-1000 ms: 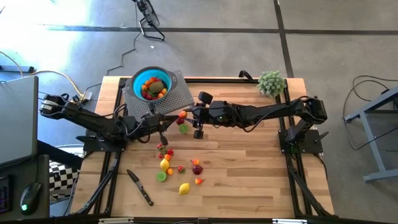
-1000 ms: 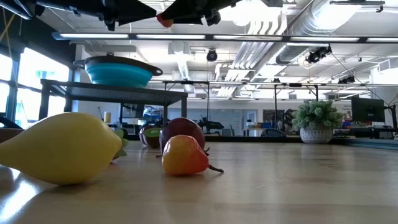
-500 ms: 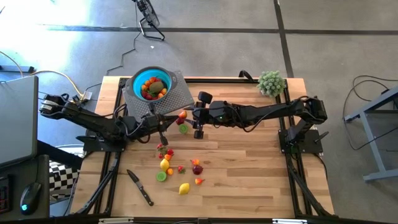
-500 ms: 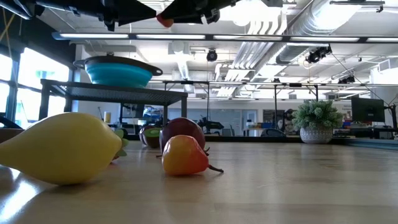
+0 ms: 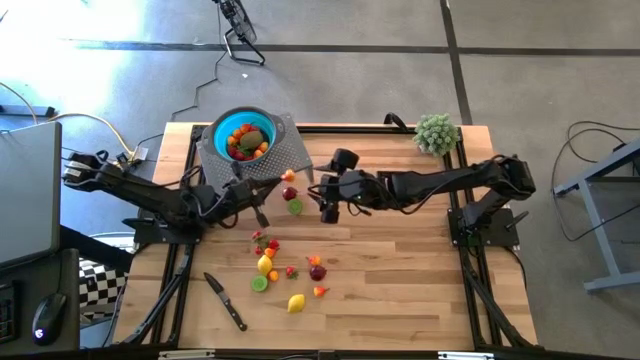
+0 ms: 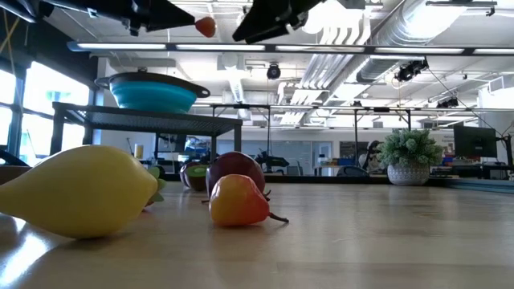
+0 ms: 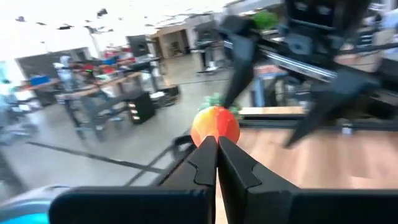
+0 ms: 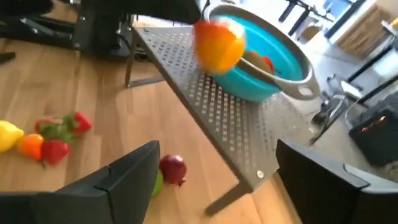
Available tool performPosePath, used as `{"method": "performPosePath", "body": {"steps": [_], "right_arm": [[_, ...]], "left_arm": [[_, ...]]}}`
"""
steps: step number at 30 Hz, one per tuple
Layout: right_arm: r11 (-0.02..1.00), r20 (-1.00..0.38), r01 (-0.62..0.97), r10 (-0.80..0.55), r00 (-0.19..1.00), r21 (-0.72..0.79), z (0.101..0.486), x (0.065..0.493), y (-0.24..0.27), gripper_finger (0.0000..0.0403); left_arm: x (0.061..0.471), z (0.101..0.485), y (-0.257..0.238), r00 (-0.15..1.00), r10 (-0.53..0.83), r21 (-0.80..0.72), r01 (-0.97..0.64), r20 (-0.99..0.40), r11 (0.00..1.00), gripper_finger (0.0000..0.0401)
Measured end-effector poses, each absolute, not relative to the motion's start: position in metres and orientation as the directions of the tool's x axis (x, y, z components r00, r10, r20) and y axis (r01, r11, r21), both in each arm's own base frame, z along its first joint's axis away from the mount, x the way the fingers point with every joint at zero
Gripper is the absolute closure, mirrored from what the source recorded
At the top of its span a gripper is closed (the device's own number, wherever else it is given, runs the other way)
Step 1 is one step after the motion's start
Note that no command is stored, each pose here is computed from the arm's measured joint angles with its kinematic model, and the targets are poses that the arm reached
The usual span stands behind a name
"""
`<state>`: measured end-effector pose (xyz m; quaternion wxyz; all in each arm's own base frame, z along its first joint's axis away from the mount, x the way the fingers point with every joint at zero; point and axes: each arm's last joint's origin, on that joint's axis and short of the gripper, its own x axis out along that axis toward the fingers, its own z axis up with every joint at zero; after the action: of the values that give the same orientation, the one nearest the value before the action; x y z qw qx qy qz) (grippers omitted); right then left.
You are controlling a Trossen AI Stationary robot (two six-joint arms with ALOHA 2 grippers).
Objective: Pick & Place Fruit
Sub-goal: Put the orange pear into the blue strainer bowl on the shelf
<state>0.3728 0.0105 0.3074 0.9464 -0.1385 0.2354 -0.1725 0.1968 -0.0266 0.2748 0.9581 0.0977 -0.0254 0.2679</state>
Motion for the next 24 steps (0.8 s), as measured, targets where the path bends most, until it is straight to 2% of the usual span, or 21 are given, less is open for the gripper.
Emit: {"method": "performPosePath", "body": {"steps": [8, 13, 24], "right_arm": [[0.921, -0.469, 0.298, -0.384, 0.795, -0.251, 0.299, 0.370, 0.007, 0.0112], [0.920, -0.469, 0.319, -0.391, 0.792, -0.228, 0.299, 0.371, 0.003, 0.0126], [0.915, -0.464, 0.351, -0.402, 0.789, -0.196, 0.299, 0.371, -0.003, 0.0136]], "left_arm": [[0.168, 0.296, -0.014, 0.671, 0.729, 0.232, -0.737, 0.137, 0.635, 0.0401], [0.145, 0.305, -0.007, 0.569, 0.813, 0.217, -0.815, 0.125, 0.537, 0.0401], [0.108, 0.313, 0.002, 0.526, 0.842, 0.165, -0.847, 0.121, 0.505, 0.0401]]}}
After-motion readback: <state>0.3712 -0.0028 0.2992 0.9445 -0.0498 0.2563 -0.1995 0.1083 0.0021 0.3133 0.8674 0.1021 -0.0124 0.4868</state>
